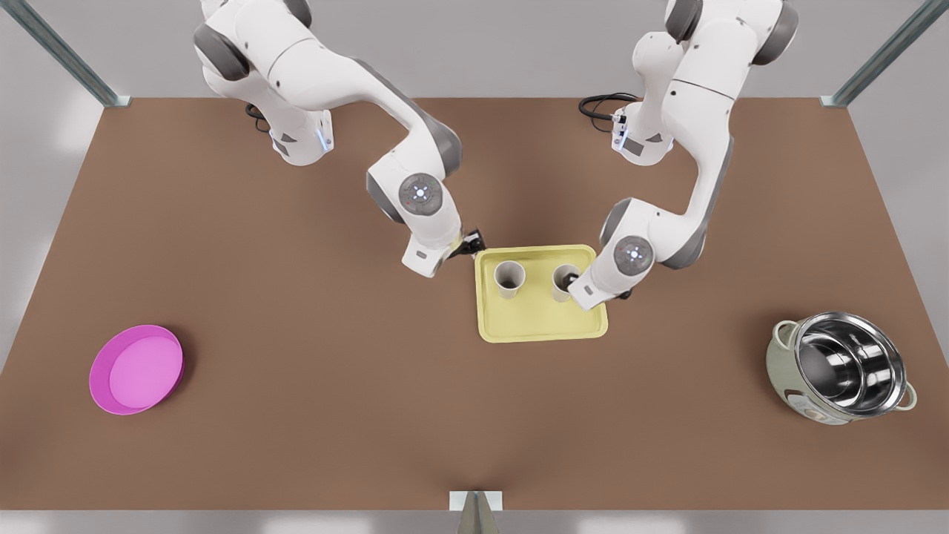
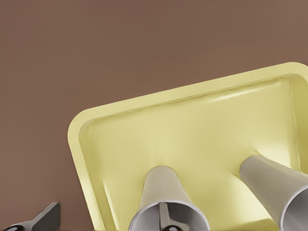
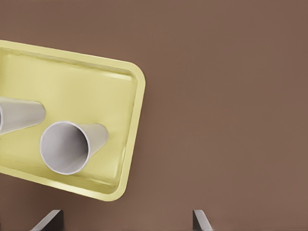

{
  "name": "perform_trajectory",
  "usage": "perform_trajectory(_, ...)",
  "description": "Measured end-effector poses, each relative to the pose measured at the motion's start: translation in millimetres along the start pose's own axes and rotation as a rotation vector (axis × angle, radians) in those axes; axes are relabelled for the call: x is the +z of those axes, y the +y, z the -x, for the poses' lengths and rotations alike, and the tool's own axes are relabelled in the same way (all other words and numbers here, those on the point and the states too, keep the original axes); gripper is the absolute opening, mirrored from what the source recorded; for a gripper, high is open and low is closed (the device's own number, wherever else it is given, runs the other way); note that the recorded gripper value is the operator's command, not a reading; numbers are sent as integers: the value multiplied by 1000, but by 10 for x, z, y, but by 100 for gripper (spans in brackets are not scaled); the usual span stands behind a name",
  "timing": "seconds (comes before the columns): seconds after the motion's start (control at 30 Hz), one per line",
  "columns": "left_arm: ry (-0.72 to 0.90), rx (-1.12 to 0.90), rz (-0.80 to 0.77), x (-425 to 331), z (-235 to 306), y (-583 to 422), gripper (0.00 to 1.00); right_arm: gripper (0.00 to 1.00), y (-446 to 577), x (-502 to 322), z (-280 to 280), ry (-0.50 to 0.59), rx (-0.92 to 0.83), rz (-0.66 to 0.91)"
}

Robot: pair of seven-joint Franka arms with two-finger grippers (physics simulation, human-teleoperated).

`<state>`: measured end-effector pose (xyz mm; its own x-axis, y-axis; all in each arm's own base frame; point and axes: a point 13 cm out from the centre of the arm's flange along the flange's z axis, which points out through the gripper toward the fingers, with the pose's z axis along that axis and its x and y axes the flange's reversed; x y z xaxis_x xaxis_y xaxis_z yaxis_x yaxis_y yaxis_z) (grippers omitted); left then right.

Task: Use the left arm to pick up the white IKEA cup from the tray and place it on the middle-left position; use the right arm to pick up the white IKEA cup from the tray and place it on the middle-right position

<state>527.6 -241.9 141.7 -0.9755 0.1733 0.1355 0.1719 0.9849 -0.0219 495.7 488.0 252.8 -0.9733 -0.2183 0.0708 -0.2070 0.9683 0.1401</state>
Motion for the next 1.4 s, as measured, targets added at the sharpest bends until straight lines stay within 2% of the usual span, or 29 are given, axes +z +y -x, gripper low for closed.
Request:
perform_trajectory(0.2,-69,-8,-4,-148,-144,-24,100,99,533,427,201,-23,208,58)
perform_trajectory(0.4,-60,1,12,221,-340,-60,100,100,563,810,228,-30,389,7)
perform_trajectory(0.67,-93,-13,7,413,-228,-55,98,100,581,1239,98,10,555,-28)
perform_trajectory(0.7,-96,-15,6,422,-216,-61,96,100,607,1257,77,11,568,-28)
perform_trajectory(0.8,-107,-19,3,421,-190,-77,61,100,688,1297,15,15,602,-28)
perform_trajectory(0.83,-109,-20,2,421,-185,-83,57,100,700,1303,8,15,613,-28)
perform_trajectory(1.0,-119,-26,-1,412,-155,-104,45,100,727,1285,74,5,671,-16)
perform_trajectory(1.03,-120,-27,-2,411,-152,-105,39,100,742,1245,105,-1,681,-9)
perform_trajectory(1.13,-123,-31,-2,406,-143,-106,31,100,791,1128,185,-16,705,13)
perform_trajectory(1.2,-125,-34,-3,396,-132,-99,29,100,822,1060,227,-26,716,26)
perform_trajectory(1.23,-135,-37,-5,345,-95,-94,25,100,826,1047,236,-28,721,28)
perform_trajectory(1.4,-169,-57,-10,106,31,-27,23,100,795,1030,285,-38,739,30)
